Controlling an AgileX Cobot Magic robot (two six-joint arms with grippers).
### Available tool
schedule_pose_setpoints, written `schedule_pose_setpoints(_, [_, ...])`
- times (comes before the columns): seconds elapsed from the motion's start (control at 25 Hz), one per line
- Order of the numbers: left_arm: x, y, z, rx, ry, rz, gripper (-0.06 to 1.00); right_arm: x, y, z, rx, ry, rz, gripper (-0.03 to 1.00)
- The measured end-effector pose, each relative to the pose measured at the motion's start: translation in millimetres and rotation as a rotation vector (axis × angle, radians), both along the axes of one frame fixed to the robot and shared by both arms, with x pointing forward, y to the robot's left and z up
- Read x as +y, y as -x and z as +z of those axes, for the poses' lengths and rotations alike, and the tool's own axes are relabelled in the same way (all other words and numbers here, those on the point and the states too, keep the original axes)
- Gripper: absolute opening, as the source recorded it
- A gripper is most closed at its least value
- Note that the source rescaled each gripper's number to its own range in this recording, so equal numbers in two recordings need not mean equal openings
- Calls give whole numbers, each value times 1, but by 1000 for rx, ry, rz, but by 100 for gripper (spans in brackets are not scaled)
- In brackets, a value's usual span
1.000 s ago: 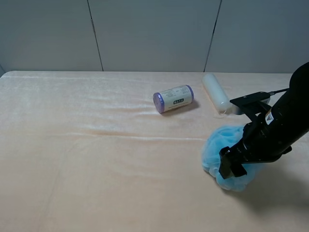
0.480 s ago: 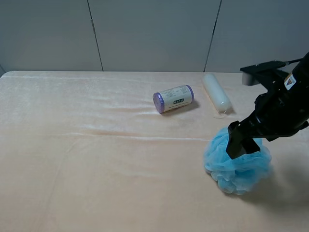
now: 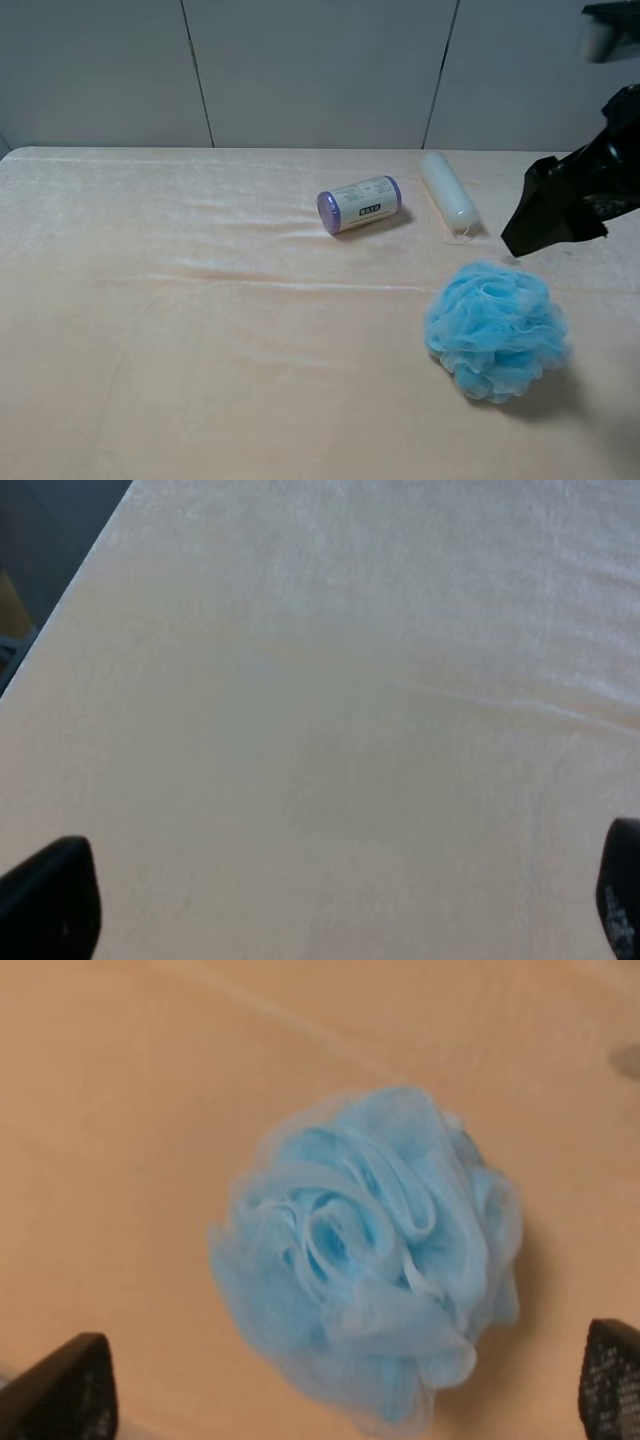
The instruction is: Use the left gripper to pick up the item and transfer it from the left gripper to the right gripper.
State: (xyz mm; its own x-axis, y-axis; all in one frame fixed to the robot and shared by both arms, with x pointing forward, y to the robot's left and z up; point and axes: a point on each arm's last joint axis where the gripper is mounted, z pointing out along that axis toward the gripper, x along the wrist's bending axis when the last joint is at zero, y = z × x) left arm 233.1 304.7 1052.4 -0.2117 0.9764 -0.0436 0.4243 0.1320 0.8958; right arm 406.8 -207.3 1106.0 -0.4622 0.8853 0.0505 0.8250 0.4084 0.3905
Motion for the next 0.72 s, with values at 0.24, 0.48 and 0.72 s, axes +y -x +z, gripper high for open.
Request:
schedule_pose_setpoints(0.24, [0,0,0,0,0,0,100,-16,27,24,-95,-36,-20,100])
schedule_pose_setpoints(0.48, [0,0,0,0,0,0,100,-37,65,46,-250,-101,-35,100])
schedule_pose_setpoints(0.72, [0,0,0,0,0,0,100,-62,110,23,-329,-117,-42,100])
